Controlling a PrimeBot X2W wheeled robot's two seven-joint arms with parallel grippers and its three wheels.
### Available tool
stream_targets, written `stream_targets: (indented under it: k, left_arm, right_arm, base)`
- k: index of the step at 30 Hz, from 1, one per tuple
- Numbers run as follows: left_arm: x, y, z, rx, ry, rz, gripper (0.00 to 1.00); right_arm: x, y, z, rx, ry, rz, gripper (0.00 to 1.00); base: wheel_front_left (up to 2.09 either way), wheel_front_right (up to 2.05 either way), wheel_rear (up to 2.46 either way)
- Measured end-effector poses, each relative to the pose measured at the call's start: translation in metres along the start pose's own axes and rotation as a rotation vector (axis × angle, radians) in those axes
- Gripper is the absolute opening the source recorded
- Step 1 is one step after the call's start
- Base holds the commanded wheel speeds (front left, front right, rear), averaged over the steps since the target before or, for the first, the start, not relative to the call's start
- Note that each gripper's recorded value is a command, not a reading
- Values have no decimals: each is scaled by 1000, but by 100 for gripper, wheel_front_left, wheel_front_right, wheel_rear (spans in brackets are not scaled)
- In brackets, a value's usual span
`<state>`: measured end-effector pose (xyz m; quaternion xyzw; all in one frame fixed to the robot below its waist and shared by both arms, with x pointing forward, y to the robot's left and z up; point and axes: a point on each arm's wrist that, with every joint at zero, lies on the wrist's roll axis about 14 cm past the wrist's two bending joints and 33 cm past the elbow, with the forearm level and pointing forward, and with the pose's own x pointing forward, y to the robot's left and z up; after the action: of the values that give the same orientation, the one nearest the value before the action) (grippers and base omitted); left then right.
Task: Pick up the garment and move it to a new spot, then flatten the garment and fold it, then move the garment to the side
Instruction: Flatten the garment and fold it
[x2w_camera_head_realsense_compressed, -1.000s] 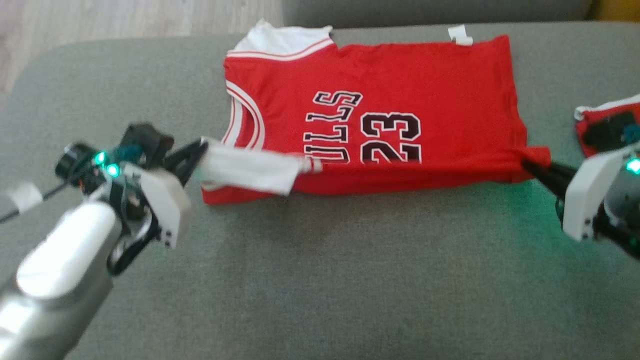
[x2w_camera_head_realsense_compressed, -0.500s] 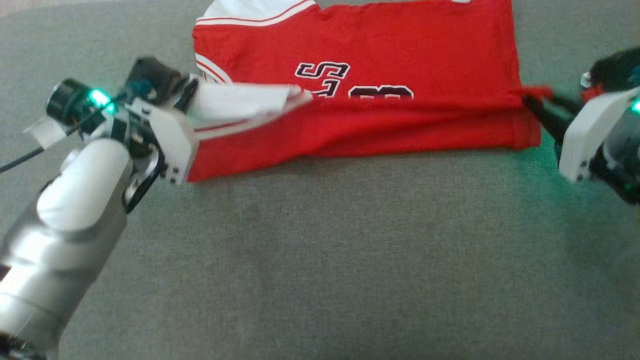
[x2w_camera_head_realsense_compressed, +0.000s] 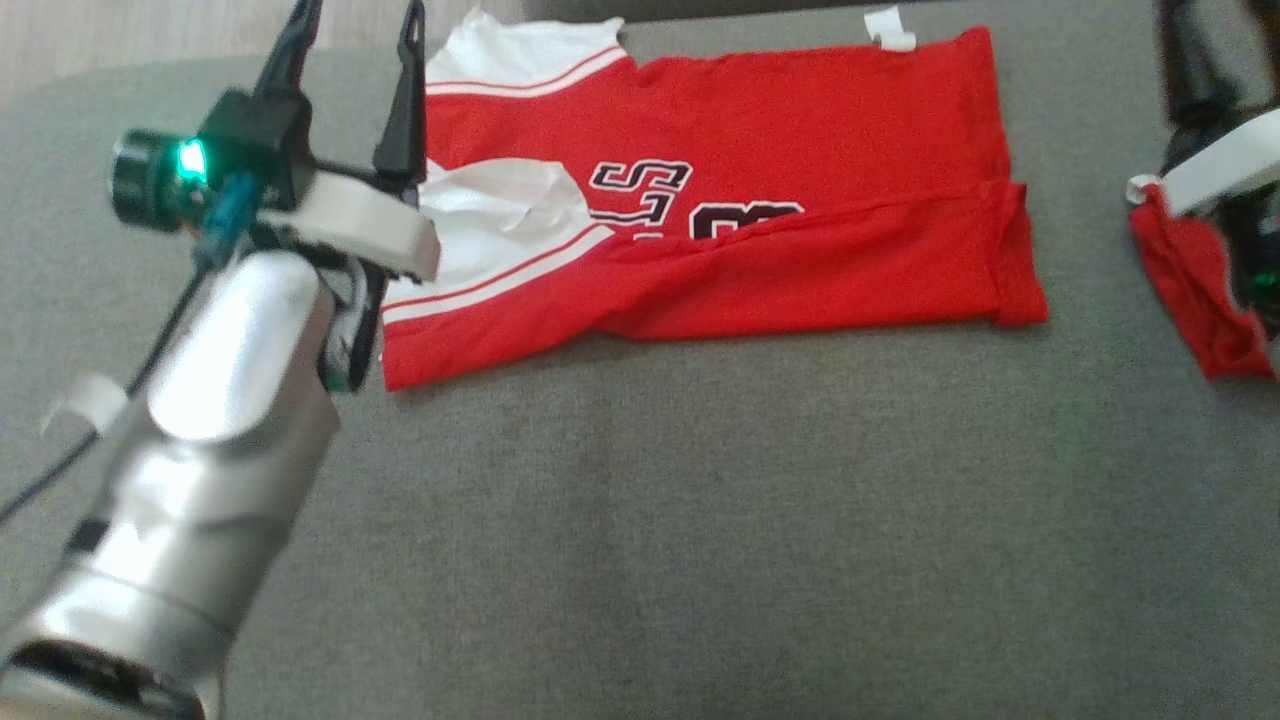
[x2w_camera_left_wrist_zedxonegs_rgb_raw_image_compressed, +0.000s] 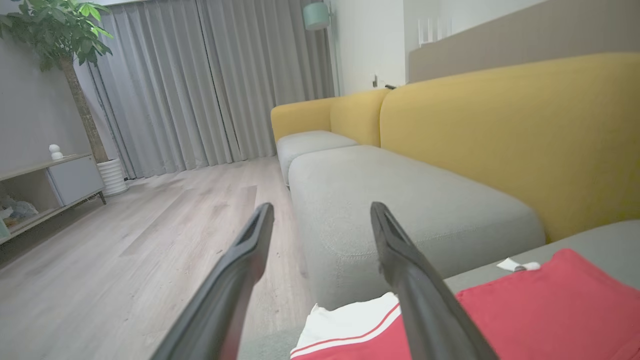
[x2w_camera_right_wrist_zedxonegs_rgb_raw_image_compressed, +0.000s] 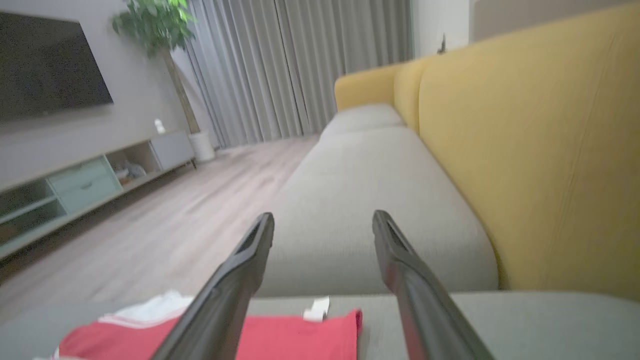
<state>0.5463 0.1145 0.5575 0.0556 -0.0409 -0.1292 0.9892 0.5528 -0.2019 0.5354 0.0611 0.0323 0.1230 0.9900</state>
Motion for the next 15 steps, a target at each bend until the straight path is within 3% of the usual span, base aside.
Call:
stream_targets:
  k: [3, 5, 8, 15]
  left_arm:
    - [-14, -4, 12, -68, -52, 36, 100]
    - [-26, -6, 24, -113, -101, 63, 100]
    - [-50, -13, 22, -159, -120, 87, 100]
    - [-104, -24, -31, -214, 3, 147, 100]
  right_arm:
    - [-7, 2, 45, 17, -160, -16, 100]
    - [-19, 5, 55, 36, -231, -35, 100]
    - [-47, 15, 26, 24, -223, -59, 100]
    - [-106, 47, -47, 69, -126, -121, 100]
  base:
    - [0, 0, 0]
    - [0, 0, 0]
    - [0, 0, 0]
    - [0, 0, 0]
